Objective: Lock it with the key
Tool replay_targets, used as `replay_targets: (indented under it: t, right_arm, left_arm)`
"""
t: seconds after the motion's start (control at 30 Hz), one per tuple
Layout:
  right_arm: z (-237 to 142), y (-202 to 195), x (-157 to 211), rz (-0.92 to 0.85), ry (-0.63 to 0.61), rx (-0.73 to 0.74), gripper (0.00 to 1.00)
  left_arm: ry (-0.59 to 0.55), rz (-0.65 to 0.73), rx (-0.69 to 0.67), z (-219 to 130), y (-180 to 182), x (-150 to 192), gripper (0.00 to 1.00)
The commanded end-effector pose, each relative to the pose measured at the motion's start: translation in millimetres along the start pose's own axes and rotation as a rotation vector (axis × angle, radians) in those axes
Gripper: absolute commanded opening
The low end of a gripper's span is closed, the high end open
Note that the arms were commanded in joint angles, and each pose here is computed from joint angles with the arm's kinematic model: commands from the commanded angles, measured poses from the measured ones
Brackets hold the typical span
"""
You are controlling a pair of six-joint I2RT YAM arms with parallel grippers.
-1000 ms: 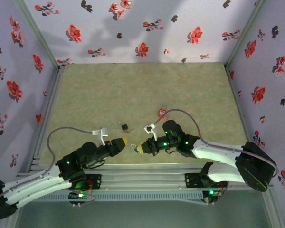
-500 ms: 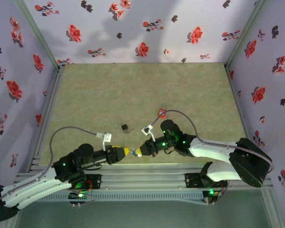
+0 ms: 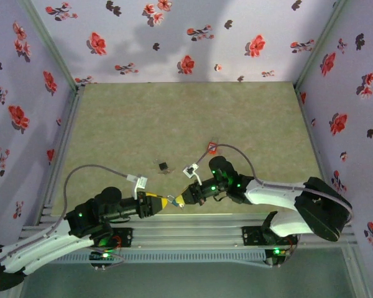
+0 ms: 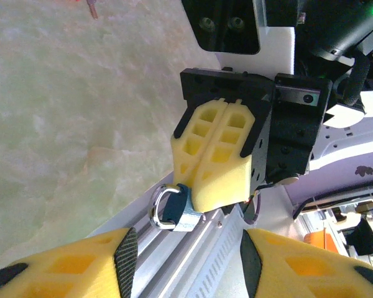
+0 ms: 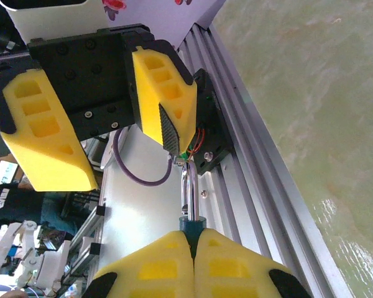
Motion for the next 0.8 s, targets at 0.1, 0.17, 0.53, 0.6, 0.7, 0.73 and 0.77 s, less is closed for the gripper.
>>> replay_targets:
  t: [0.1,0.17,0.53,0.6,0.7,0.73,0.77]
  right_arm:
    - [3.3,13.0,-10.1,-0.050,-0.002,-0.064,0.00]
    - [3.6,12.4,-9.5,-0.051,0.001,-0.061,0.00]
    - [5.4,14.5,-8.0,-0.057,0.013,-0.068,0.00]
    - [5.6,14.8,-8.1,-0.059,0.015,-0.069,0.00]
    - [5.8,14.9,-7.6,-0.060,0.017,-0.068,0.00]
    - [5.6,15.2,-7.6,-0.060,0.017,-0.069,0.00]
    - [5.4,15.5,-8.0,-0.061,0.015,-0.069,0.00]
  left_arm:
    - [0.017,0.027,0.040,-3.1,-9.2,-4.7,0.51]
    - [0.025,0.021,0.041,-0.9,-8.4,-5.0,0.51]
    - [0.043,-0.034,0.060,9.4,-3.3,-14.6,0.51]
    - [0.040,-0.042,0.077,10.1,-3.5,-16.7,0.51]
    - [0.044,-0.054,0.103,11.9,-3.0,-17.9,0.49]
    - [0.049,-0.057,0.113,12.5,-3.1,-17.6,0.48]
    - [0.055,-0.061,0.124,13.4,-2.7,-17.1,0.46]
Point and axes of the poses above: each hand's point on the last joint's axis, 136 mm out from that joint toward the fingers, its own z axis out along the fingers, its own y axis along the line the jaws close on, x = y × z, the point moved 9 cm from there along -z, back along the fingers, and after that the axes turned 4 degrees about -z, right-handed, at the moved point
